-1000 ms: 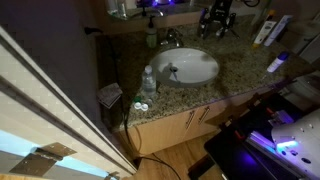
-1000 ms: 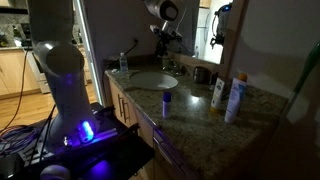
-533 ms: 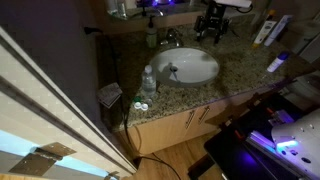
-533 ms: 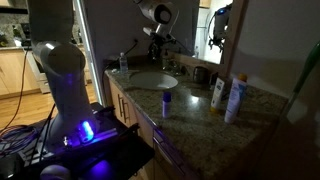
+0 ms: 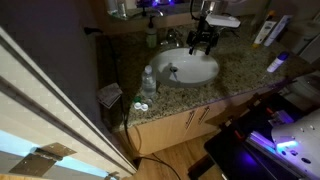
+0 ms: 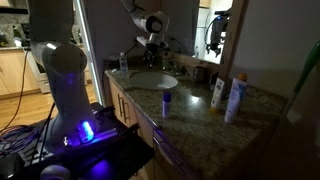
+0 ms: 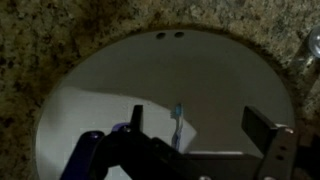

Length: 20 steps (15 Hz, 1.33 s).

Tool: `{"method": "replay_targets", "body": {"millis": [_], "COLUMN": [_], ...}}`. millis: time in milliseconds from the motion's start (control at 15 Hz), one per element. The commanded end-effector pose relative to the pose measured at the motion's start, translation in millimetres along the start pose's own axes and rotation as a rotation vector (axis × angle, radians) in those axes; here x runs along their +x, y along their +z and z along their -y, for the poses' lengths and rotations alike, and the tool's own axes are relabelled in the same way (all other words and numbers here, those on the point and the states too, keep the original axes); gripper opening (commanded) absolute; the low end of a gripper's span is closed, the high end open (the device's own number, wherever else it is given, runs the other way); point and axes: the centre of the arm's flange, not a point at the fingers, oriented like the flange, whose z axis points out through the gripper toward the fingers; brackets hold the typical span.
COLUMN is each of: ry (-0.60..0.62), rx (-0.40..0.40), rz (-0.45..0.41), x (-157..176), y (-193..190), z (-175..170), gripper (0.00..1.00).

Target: Remove the toothbrush from the silver cup and place it on the left side of the counter, place the toothpaste inside the silver cup

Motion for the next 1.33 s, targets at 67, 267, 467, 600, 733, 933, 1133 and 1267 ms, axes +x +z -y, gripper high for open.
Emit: {"method": "replay_targets", "body": {"millis": [67,267,467,600,733,933,1133,1267], "ry": [0.001,-0.033,-0.059,-0.081,-0.052,-0.040,-0.024,-0.015], "rx": [0.001,-0.016,0.013,-0.003,-0.019,0.006,-0.016,-0.029], "rz": [-0.001,-0.019,-0.142,-0.248,-0.343,-0.327,-0.331,-0.363], "x": [1,4,10,18,28,25,34,36], "y": [0,36,79,110,131,129,144,154], "z": [-1,13,44,58,63,65,57,51], "gripper": [1.00,1.00,1.00,1.00,1.00,1.00,1.00,1.00]}}
